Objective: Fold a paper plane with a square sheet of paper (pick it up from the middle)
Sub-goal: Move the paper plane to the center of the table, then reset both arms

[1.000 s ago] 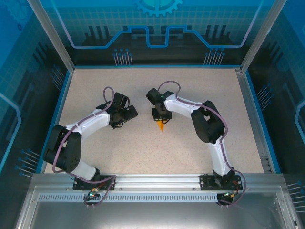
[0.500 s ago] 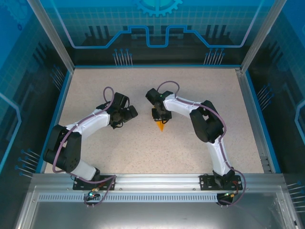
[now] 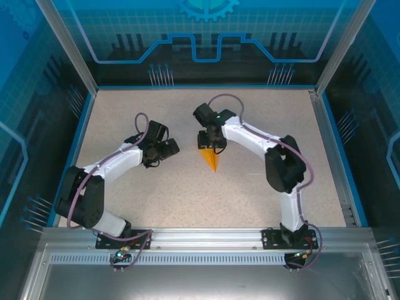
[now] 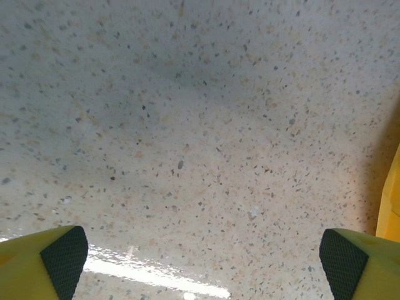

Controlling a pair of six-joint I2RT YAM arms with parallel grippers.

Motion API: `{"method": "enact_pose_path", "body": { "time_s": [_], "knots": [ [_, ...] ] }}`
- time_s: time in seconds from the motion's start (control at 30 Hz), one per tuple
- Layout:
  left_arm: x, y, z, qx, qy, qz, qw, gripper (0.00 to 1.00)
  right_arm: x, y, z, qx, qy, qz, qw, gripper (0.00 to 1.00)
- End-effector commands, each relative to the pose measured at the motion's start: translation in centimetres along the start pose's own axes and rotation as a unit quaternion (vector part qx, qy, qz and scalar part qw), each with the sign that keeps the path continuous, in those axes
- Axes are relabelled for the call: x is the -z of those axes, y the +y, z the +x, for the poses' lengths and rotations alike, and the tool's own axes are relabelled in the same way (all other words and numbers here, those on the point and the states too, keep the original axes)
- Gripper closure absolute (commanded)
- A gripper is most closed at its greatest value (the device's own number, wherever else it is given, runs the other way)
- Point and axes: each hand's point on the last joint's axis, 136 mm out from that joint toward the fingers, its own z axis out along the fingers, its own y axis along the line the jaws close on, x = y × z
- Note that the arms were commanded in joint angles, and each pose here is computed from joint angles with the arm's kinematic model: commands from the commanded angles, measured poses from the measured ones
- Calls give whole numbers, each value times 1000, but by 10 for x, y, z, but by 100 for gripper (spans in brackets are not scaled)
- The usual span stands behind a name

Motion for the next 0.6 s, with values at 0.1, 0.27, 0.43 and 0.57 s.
{"method": "enact_pose_path", "body": {
  "time_s": [0.1, 0.27, 0.43, 0.57],
  "knots": [
    [47, 11, -51, -22, -108, -3, 994, 1, 75, -38, -32, -18, -116, 19, 993, 25],
    [81, 39, -84, -34, -211, -28, 977, 1, 117, -111, -46, -44, -235, 82, 967, 1],
    [96, 77, -105, -47, -287, -86, 953, 1, 133, -196, -34, -86, -308, 177, 931, 1],
    [95, 102, -113, -37, -327, -105, 938, 1, 124, -247, -24, -87, -342, 232, 906, 1]
  ]
}}
